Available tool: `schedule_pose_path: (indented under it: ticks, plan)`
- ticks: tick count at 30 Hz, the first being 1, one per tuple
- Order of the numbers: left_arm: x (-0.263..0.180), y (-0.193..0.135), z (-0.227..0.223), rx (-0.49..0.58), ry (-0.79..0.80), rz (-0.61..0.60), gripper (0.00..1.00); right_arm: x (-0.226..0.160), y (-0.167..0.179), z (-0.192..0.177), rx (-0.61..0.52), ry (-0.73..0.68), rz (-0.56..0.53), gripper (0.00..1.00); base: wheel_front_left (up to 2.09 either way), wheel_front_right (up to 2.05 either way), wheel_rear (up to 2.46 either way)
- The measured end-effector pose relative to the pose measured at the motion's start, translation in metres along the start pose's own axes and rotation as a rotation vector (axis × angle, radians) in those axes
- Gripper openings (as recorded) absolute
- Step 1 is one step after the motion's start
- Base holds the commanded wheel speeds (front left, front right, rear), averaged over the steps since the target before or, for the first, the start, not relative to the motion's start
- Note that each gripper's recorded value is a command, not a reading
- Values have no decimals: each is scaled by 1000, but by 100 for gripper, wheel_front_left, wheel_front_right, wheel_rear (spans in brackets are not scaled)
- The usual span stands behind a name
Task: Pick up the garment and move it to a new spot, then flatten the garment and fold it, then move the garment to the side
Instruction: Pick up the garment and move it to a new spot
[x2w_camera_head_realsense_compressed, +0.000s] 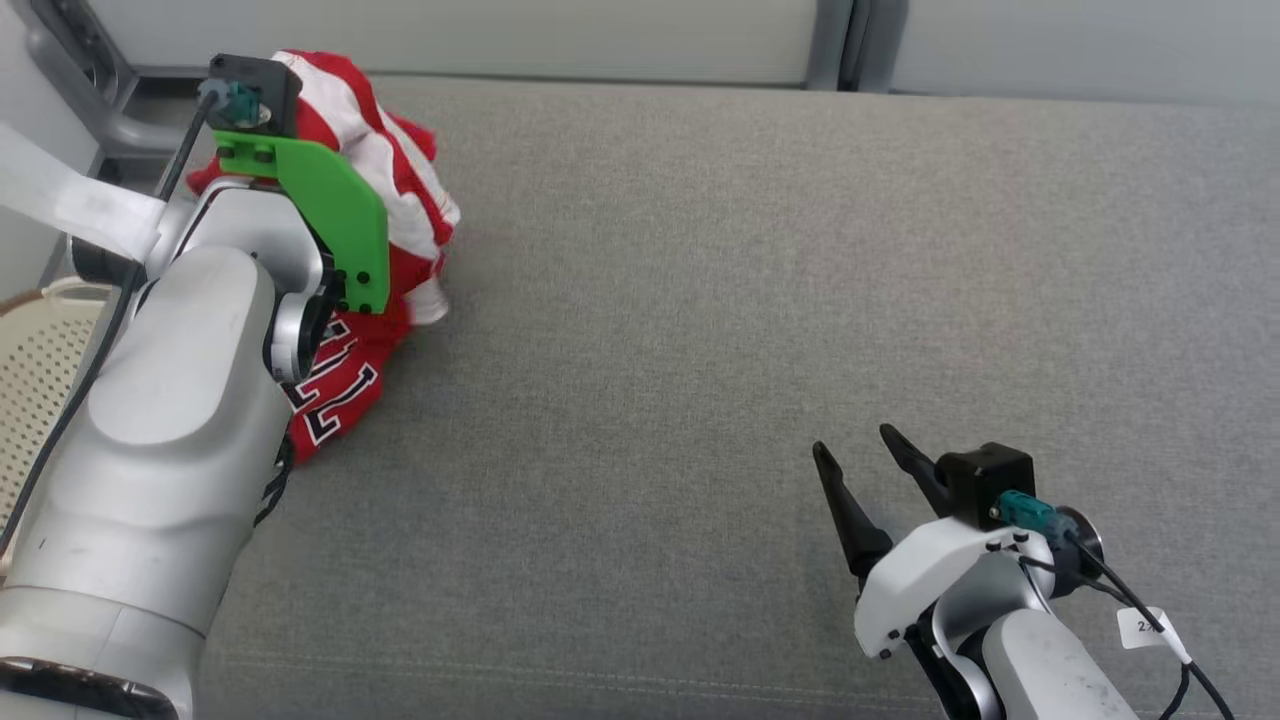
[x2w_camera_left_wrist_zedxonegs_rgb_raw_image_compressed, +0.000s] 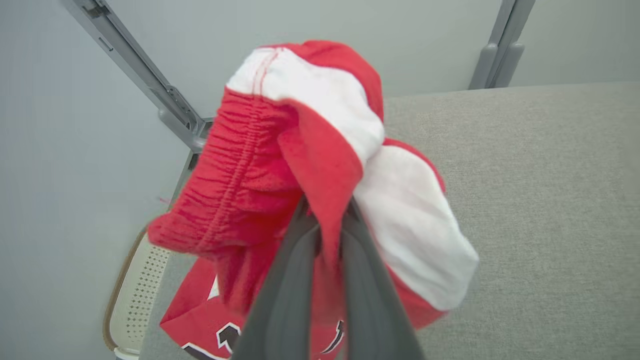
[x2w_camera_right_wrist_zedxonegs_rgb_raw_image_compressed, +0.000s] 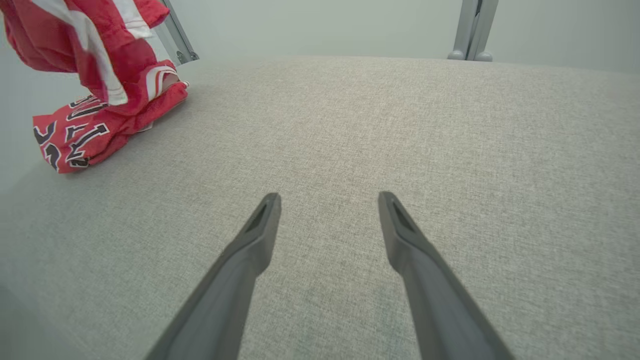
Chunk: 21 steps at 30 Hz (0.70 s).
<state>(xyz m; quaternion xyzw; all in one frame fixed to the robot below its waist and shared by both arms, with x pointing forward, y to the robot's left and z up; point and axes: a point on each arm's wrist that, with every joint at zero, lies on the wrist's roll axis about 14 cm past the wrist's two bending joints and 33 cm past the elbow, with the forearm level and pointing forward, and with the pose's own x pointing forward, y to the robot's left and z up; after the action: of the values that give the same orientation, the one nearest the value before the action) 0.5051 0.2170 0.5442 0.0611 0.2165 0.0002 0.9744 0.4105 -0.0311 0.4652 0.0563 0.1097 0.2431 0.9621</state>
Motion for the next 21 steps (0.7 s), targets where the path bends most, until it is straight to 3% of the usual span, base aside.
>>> schedule_pose_path:
  ticks: [8, 21]
  plan:
    - [-31, -56, 69, 59, -206, -143, 0, -24, -3, 13, 6, -50, -34, 100, 0, 0, 0]
    - [-68, -225, 116, 125, -365, -530, 0, -75, -56, 29, 28, -130, -232, 100, 0, 0, 0]
